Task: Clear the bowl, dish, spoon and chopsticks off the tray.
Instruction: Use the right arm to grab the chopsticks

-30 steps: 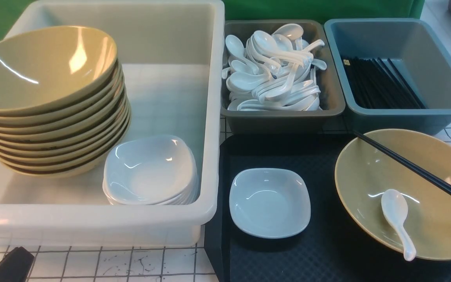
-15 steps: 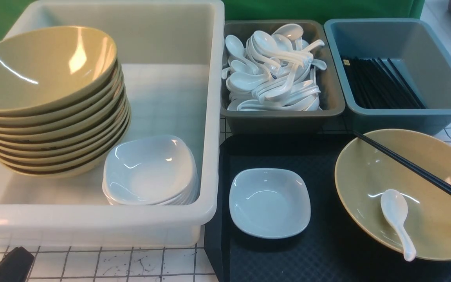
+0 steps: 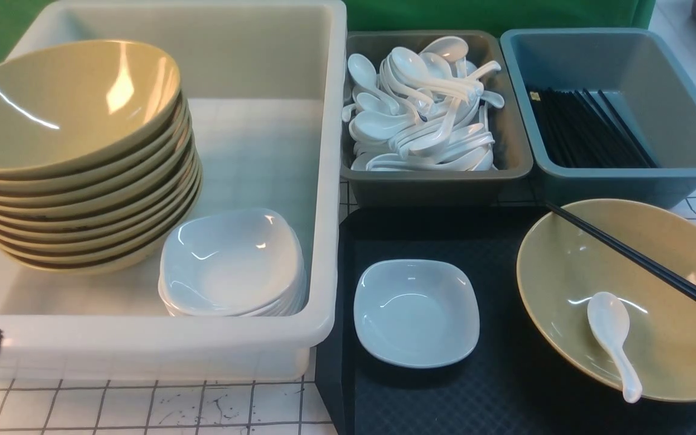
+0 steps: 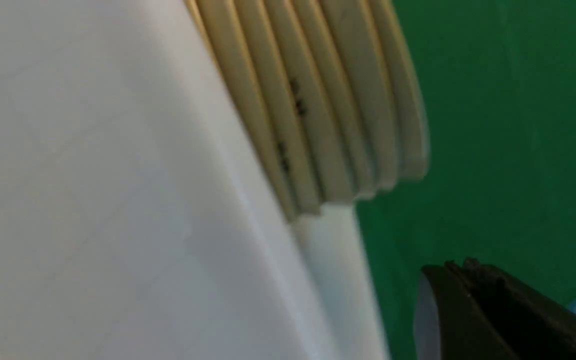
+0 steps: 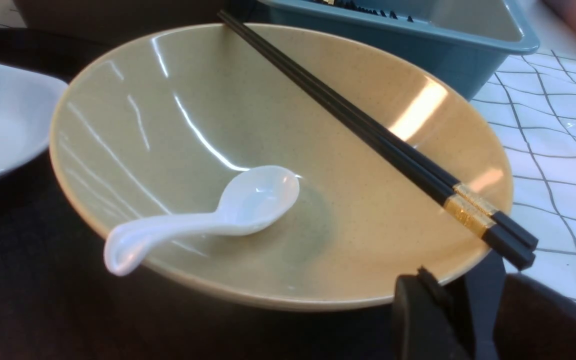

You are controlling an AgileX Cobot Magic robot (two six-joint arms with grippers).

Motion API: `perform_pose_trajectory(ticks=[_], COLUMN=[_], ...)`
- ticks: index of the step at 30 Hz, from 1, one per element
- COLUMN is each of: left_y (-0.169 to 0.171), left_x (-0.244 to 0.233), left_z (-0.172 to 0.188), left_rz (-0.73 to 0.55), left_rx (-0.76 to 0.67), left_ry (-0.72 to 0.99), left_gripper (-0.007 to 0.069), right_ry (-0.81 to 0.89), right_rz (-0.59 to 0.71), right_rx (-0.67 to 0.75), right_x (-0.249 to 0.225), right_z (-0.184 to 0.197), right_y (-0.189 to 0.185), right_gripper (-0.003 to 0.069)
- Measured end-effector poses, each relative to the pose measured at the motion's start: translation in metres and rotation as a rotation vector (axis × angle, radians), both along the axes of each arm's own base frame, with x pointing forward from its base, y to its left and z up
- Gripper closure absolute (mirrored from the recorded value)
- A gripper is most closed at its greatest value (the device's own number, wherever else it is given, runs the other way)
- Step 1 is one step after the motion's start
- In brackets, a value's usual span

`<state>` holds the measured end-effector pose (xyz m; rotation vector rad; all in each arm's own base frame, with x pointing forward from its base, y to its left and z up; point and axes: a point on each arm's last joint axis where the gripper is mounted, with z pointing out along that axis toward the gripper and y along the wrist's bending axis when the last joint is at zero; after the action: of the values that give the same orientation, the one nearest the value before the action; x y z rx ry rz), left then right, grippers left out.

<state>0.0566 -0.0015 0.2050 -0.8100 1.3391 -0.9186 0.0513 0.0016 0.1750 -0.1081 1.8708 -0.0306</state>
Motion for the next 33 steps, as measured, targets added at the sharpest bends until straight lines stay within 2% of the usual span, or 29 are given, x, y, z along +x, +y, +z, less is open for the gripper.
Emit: perform_pose_trajectory(ticks=[2,5,19,21,22,23,25,28,30,33], left_y=[0.003,0.003,0.005,0.005,0.005,0.006,0.006,0.004,-0.003,-0.014], left_x=[0.0,0.0,0.0,0.0,0.0,-0.001,-0.001,-0.001,-0.003,-0.009], left_z=[0.003,0.003,0.005,0.005,0.005,0.005,0.005,0.006,0.018,0.046], left_rz=[0.022,0.029,0.045,0.045,0.045,0.045,0.047,0.017,-0.051,-0.15], left_rx=[-0.069,-0.1,-0.115,-0.117,-0.119,-0.151,-0.205,-0.227,-0.159,0.024], left_ry=[-0.027,-0.034,-0.052,-0.052,-0.052,-0.053,-0.058,-0.038,-0.02,0.013], left_gripper=[0.0627,0.0627,0.0627,0.0627,0.0627,0.0627,0.0627,0.0627,0.0627,0.0627], right_ry=[0.0,0.0,-0.014,-0.047,-0.049,-0.075,-0.111,-0.165,-0.167,-0.071], right_rz=[0.0,0.0,-0.002,-0.029,-0.036,-0.06,-0.087,-0.099,-0.111,-0.101], right_rx=[0.0,0.0,0.012,0.169,0.205,0.356,0.513,0.623,0.715,0.758], right_x=[0.0,0.0,0.0,0.002,0.002,0.003,0.004,0.004,0.004,0.003], right_z=[0.0,0.0,0.001,0.003,0.002,0.005,0.008,0.014,0.015,0.02], right_y=[0.0,0.0,0.0,0.002,0.002,0.003,0.003,0.003,0.003,0.006], right_gripper=[0.0423,0.0423,0.0423,0.0423,0.0423,0.0423,0.0423,0.0423,0.0423,0.0434])
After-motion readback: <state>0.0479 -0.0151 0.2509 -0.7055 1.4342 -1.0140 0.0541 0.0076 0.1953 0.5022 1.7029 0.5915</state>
